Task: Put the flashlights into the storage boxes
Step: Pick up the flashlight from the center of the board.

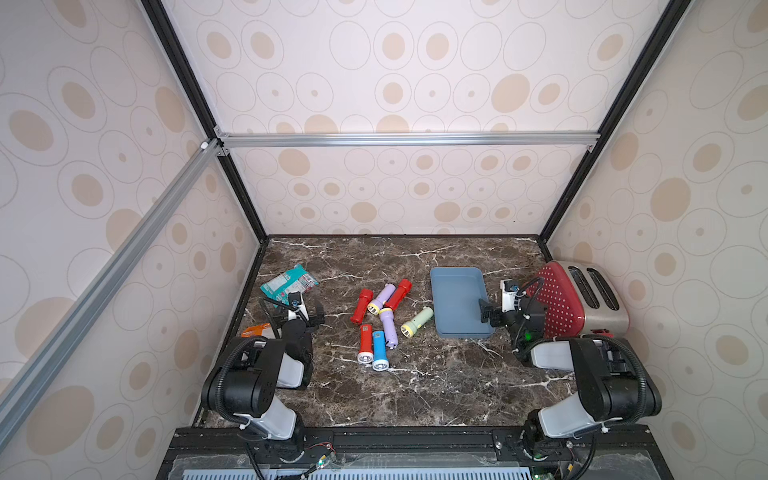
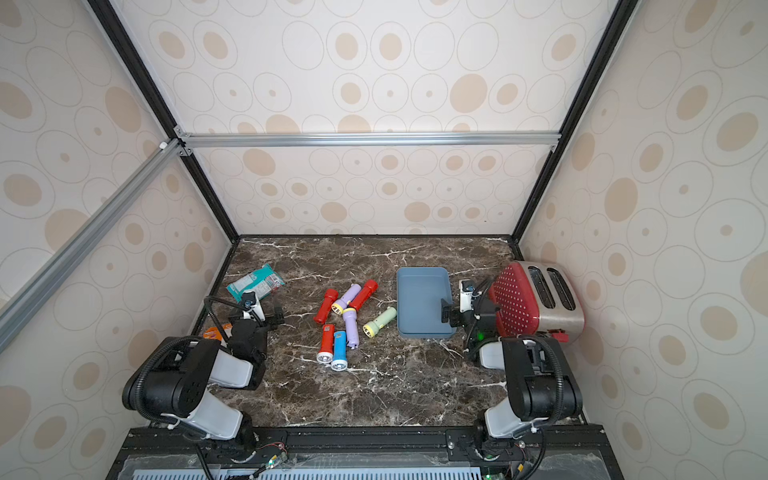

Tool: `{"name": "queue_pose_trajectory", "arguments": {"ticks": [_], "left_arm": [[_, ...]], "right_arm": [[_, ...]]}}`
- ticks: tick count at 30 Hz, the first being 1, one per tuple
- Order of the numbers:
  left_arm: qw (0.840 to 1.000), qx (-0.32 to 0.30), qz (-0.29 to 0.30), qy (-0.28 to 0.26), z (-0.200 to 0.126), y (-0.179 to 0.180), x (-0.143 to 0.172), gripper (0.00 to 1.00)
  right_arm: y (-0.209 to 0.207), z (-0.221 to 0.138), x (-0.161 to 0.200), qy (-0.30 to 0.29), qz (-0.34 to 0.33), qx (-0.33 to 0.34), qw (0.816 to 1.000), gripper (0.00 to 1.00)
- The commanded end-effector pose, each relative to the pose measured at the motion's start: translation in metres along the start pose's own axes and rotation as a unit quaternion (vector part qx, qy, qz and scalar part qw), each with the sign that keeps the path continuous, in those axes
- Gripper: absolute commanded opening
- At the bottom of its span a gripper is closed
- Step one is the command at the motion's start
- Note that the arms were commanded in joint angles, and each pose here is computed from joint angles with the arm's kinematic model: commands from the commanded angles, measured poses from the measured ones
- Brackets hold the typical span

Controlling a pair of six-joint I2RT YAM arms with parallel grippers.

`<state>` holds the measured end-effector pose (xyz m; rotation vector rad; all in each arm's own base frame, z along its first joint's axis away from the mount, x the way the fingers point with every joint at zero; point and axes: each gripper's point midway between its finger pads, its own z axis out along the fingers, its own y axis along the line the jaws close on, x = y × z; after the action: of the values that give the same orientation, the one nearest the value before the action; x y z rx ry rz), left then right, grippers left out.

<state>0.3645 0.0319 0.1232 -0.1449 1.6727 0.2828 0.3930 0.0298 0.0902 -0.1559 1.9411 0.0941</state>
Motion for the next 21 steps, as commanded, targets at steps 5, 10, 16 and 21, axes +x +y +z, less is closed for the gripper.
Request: {"name": "queue_pose_trajectory", "arguments": {"ticks": [5, 10, 16, 21], "left_arm": [[1.0, 0.0, -0.009, -0.019, 0.0031, 0.0002, -0.0107, 0.99], [1.0, 0.0, -0.009, -0.019, 0.003, 0.0001, -0.011, 0.99], [1.0, -0.001, -0.009, -0.018, 0.0034, 0.0001, -0.0108, 0.99], [1.0, 0.0, -0.009, -0.019, 0.0034, 0.0001, -0.011, 0.99]], "right_arm": [[0.0029, 0.0009, 0.0032, 0.008, -0.009, -0.007, 1.0, 1.0], [0.0033, 0.0009, 0.004, 0.009, -0.009, -0.008, 1.0, 1.0], [0.0029, 0.0011, 0.003, 0.008, -0.009, -0.007, 1.0, 1.0], [0.0031, 0.001, 0.0031, 0.008, -0.009, -0.008, 1.0, 1.0]]}}
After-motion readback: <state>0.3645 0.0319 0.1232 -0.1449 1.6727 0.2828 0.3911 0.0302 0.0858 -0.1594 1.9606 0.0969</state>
